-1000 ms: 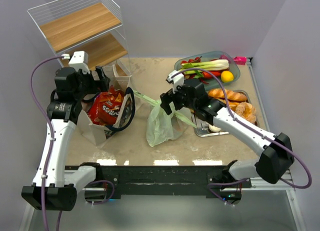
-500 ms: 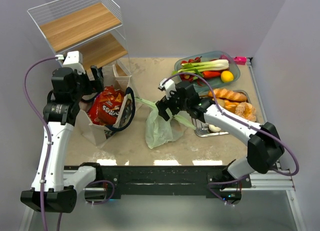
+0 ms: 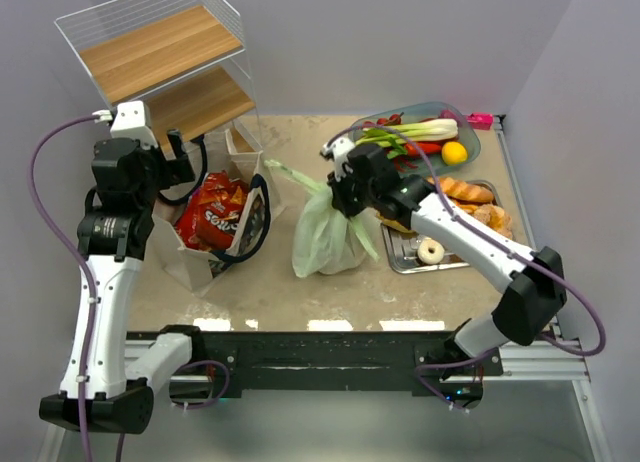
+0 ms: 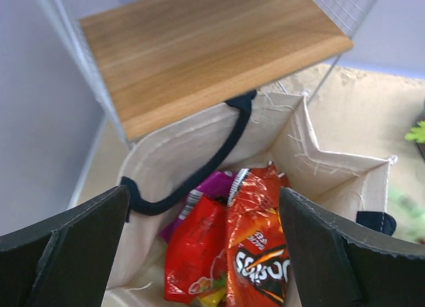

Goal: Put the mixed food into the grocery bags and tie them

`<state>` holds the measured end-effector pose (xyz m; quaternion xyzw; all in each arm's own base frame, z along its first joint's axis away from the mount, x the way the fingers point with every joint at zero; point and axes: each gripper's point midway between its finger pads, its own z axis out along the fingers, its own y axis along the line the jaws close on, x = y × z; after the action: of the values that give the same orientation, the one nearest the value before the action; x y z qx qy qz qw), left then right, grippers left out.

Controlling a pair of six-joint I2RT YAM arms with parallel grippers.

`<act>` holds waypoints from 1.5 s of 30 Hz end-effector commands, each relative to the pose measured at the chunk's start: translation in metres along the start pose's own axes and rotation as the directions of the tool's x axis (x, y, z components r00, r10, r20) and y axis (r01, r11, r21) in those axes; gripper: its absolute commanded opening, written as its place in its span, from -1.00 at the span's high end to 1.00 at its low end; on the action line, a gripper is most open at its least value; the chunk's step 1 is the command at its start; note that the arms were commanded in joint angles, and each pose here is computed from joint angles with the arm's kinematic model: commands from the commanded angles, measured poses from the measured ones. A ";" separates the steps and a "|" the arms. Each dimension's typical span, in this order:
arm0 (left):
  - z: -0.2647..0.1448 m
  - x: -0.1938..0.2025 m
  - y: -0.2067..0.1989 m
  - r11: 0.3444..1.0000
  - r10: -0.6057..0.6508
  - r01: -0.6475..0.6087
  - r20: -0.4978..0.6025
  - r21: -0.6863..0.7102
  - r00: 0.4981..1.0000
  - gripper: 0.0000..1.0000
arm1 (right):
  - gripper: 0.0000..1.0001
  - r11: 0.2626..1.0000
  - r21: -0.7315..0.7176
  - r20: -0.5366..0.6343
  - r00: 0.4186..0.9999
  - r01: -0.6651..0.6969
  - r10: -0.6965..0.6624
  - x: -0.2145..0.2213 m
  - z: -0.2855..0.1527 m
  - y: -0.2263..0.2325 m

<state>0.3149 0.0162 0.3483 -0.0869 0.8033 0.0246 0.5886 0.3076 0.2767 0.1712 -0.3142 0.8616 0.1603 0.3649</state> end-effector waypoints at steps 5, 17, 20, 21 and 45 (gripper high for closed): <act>-0.025 -0.029 0.026 0.993 -0.006 0.021 0.127 -0.117 0.992 -1.00 | 1.00 0.964 -0.251 0.588 0.777 -0.092 0.227 -0.210 -0.183 0.057; -0.084 -0.111 0.000 0.971 -0.240 0.223 0.358 0.089 0.902 -1.00 | 1.00 0.882 -0.471 0.696 0.624 0.023 0.355 -0.307 -0.164 0.194; -0.091 -0.117 0.006 0.975 -0.222 0.214 0.380 0.065 0.898 -1.00 | 1.00 0.888 -0.459 0.666 0.651 -0.028 0.364 -0.305 -0.116 0.208; -0.090 -0.114 0.007 0.976 -0.216 0.209 0.373 0.058 0.902 -1.00 | 1.00 0.899 -0.436 0.652 0.671 -0.051 0.354 -0.299 -0.093 0.210; -0.065 -0.089 -0.007 0.986 -0.155 0.130 0.307 0.102 0.939 -1.00 | 1.00 0.957 0.150 0.480 0.827 0.250 -0.292 -0.201 0.050 0.230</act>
<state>0.2854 0.0052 0.4314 -0.1234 0.7184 -0.0470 0.6830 0.3392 0.5065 0.3187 -0.2346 0.7302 0.1221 0.6299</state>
